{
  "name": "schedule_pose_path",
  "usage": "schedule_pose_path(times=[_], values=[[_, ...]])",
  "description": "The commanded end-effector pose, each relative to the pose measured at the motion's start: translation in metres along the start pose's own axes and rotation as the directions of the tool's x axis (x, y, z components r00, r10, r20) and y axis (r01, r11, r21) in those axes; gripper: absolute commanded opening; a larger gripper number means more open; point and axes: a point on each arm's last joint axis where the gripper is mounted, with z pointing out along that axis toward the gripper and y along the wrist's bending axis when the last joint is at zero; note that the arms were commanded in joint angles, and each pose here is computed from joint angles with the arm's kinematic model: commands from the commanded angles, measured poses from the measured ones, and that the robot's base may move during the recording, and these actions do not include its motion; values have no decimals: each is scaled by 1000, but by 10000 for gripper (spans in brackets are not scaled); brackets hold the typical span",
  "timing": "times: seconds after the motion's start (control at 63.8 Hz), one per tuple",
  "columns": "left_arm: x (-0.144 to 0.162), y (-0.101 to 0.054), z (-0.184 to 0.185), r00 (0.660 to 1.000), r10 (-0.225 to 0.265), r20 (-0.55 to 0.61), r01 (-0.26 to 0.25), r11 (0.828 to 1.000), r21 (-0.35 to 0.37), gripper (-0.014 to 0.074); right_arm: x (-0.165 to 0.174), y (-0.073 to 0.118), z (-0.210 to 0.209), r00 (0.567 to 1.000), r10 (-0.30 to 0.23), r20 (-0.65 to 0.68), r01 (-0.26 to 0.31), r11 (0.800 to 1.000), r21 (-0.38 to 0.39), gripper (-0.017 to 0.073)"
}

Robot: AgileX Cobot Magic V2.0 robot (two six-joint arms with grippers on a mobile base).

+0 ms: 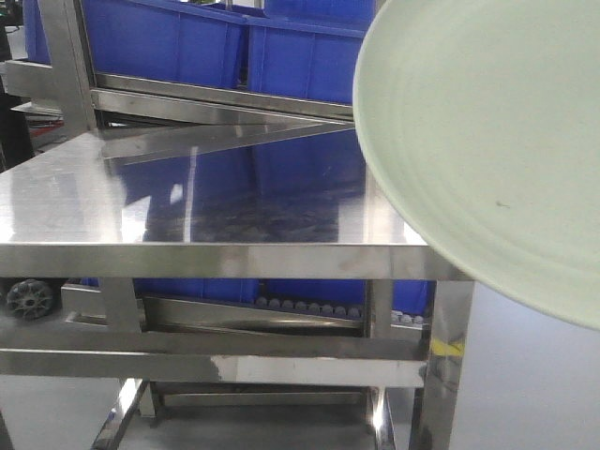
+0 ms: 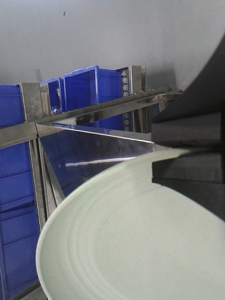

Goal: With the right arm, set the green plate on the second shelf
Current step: 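Drive the base across the room carrying the plate in the right gripper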

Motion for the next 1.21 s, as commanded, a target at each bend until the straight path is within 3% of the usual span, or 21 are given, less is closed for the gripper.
schedule_pose_path(times=[0.0, 1.191], values=[[7, -2, 3, 999, 1, 40, -2, 1000, 15, 125, -19, 4, -3, 992, 13, 128, -12, 1000, -14, 55], [7, -2, 3, 999, 1, 40, -2, 1000, 15, 125, -19, 4, -3, 992, 13, 128, -12, 1000, -14, 55]])
